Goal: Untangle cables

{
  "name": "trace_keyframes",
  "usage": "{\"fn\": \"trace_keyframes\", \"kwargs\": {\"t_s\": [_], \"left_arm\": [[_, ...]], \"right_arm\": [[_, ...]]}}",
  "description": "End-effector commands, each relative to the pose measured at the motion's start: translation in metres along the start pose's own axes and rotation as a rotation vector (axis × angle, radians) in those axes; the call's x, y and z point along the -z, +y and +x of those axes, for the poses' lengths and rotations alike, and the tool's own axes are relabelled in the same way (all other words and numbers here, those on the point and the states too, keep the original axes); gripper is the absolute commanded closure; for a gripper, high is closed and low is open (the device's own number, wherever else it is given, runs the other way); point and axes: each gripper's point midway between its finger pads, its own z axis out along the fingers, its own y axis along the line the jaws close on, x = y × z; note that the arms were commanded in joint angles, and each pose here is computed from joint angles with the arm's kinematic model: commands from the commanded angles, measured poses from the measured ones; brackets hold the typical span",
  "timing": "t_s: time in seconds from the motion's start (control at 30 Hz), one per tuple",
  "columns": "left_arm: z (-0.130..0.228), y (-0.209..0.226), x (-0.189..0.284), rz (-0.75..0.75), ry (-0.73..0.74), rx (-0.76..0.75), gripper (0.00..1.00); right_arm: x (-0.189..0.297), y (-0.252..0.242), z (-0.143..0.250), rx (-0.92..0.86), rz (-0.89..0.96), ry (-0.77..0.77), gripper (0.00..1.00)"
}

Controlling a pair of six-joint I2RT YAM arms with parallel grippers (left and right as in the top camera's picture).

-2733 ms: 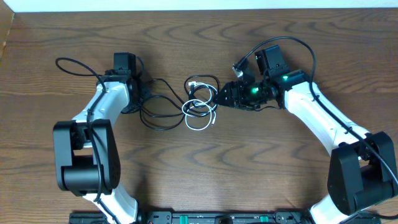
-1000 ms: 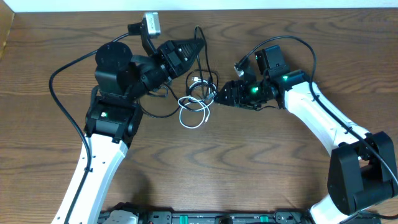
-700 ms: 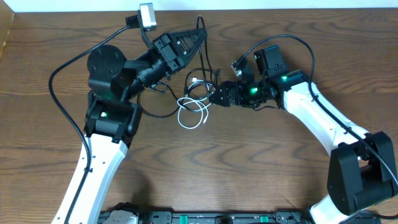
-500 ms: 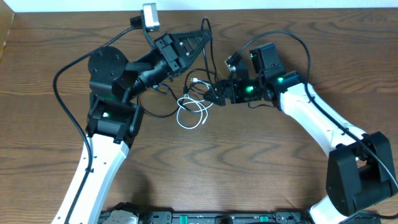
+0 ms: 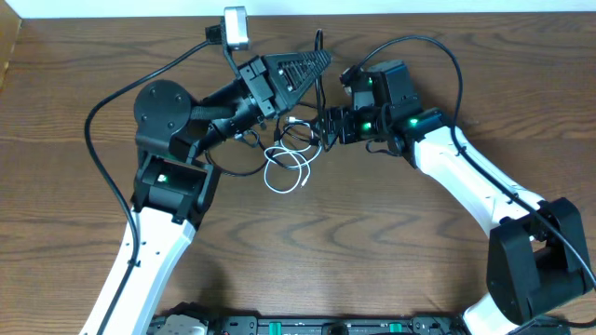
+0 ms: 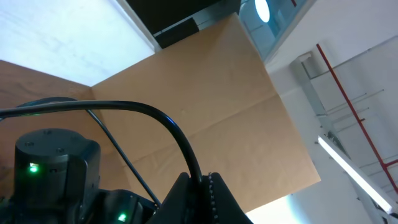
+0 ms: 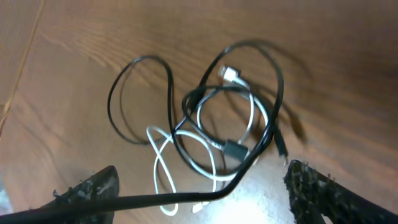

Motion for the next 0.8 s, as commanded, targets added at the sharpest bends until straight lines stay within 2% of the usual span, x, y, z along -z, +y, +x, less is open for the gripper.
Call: {"fn": "trace_keyframes", "kwargs": {"t_s": [0.0,0.07,0.13,0.17,0.23,0.27,0.3,0.33,0.37,0.4,0.63,0.77], "left_arm": [[0.003,-0.020,0.004,0.039,0.008,-0.028,0.93],[0.003,-0.020,0.004,0.038,0.008,-0.026,0.93],[0.003,-0.020,0.004,0.039,0.012,-0.026,0.92],[0.003,-0.020,0.004,0.039,0.012,-0.027,0.93],[0.003,-0.020,0.004,0.039,0.012,-0.026,0.92],[0.003,-0.020,0.004,0.039,0.012,-0.026,0.92],[0.004,-0.020,0.004,0.039,0.013,-0.026,0.92],[0.004,-0.019,0.004,0.037,0.017,-0.024,0.92],[0.005,-0.019,0.004,0.036,0.020,-0.023,0.92],[0.005,-0.017,0.005,0.029,0.023,-0.023,0.92],[-0.007,0.029,0.018,-0.137,-0.004,-0.061,0.93],[-0.025,0.089,0.052,-0.381,-0.094,0.048,0.93]], "right_arm": [[0.002,0.014,-0.008,0.033,-0.011,-0.031,0.28],[0.001,0.018,-0.007,0.041,-0.020,-0.032,0.34],[-0.001,0.025,-0.007,0.054,-0.031,-0.034,0.37],[-0.002,0.029,-0.006,0.064,-0.039,-0.037,0.40],[-0.004,0.035,-0.007,0.076,-0.049,-0.043,0.54],[-0.004,0.037,-0.007,0.080,-0.052,-0.045,0.55],[-0.004,0.038,-0.007,0.082,-0.054,-0.047,0.62],[-0.004,0.038,-0.008,0.082,-0.055,-0.049,0.74],[-0.004,0.038,-0.008,0.083,-0.055,-0.049,0.92],[-0.004,0.036,-0.009,0.076,-0.053,-0.051,0.99],[0.019,0.038,-0.019,0.007,-0.085,-0.072,0.99],[0.049,0.032,-0.028,-0.046,-0.055,-0.106,0.99]]}}
